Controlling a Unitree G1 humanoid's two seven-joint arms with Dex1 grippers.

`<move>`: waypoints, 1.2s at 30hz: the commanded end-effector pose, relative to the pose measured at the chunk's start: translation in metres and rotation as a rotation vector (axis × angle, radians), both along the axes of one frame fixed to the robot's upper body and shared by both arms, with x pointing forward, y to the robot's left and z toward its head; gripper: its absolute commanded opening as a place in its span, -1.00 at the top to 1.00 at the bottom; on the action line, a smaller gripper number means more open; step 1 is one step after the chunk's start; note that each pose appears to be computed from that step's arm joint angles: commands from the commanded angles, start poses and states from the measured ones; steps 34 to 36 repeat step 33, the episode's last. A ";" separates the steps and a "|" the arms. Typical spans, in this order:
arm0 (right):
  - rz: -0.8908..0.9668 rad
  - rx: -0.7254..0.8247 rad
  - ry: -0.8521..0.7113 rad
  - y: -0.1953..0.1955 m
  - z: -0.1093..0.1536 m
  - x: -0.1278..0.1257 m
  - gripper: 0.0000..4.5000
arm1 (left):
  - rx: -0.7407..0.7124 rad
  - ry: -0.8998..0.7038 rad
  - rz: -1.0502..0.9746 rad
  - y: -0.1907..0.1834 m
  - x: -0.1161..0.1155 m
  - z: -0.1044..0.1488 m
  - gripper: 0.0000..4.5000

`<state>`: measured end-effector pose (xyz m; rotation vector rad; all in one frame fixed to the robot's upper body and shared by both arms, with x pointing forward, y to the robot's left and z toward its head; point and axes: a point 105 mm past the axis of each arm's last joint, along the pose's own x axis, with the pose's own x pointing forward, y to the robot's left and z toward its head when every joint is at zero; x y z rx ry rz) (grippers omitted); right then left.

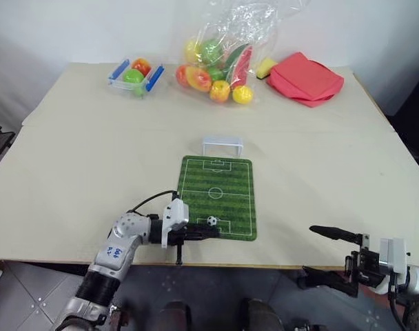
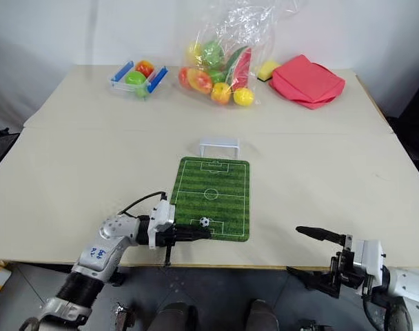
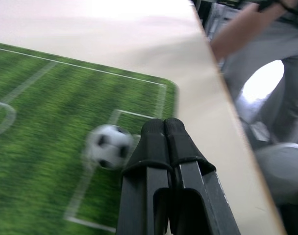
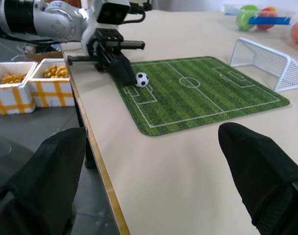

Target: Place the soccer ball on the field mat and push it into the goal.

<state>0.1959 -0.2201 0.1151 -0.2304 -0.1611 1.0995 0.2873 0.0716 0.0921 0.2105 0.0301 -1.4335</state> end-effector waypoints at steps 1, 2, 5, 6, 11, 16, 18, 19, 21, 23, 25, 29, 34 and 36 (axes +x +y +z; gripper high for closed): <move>-0.054 0.022 -0.068 -0.002 0.013 -0.003 -1.00 | -0.034 -0.030 0.039 -0.008 0.014 0.006 0.99; -0.078 0.036 -0.072 -0.002 0.014 -0.001 -1.00 | -0.047 -0.038 0.062 -0.010 0.021 0.009 0.99; -0.179 0.074 -0.096 -0.003 0.017 0.007 -1.00 | -0.058 -0.105 0.141 -0.015 0.045 0.019 0.99; -0.245 0.096 -0.118 -0.005 0.019 0.013 -1.00 | -0.073 -0.144 0.177 -0.017 0.056 0.027 0.99; -0.474 0.220 -0.189 -0.008 0.031 0.034 -1.00 | -0.170 -0.265 0.276 -0.015 0.083 0.061 0.99; -0.457 0.234 -0.189 0.005 0.033 0.039 -1.00 | -0.233 -0.325 0.260 0.012 0.076 0.078 0.99; -0.430 0.237 -0.181 0.011 0.032 0.042 -1.00 | -0.235 -0.319 0.247 0.043 0.063 0.079 0.99; -0.416 0.235 -0.181 0.013 0.033 0.044 -1.00 | -0.232 -0.325 0.260 0.057 0.058 0.080 0.99; -0.401 0.236 -0.186 0.014 0.035 0.047 -1.00 | -0.215 -0.317 0.297 0.077 0.052 0.080 0.99; -0.379 0.239 -0.195 0.015 0.038 0.050 -1.00 | -0.197 -0.314 0.345 0.097 0.045 0.081 0.99; -0.357 0.239 -0.205 0.016 0.042 0.054 -1.00 | -0.140 -0.293 0.438 0.124 0.036 0.075 0.99; -0.335 0.229 -0.216 0.014 0.044 0.059 -1.00 | -0.114 -0.247 0.604 0.155 0.023 0.071 0.99; -0.311 0.222 -0.223 0.010 0.045 0.069 -1.00 | -0.087 -0.289 0.890 0.203 0.004 0.067 0.99; -0.311 0.222 -0.223 0.010 0.045 0.069 -1.00 | -0.087 -0.289 0.890 0.203 0.004 0.067 0.99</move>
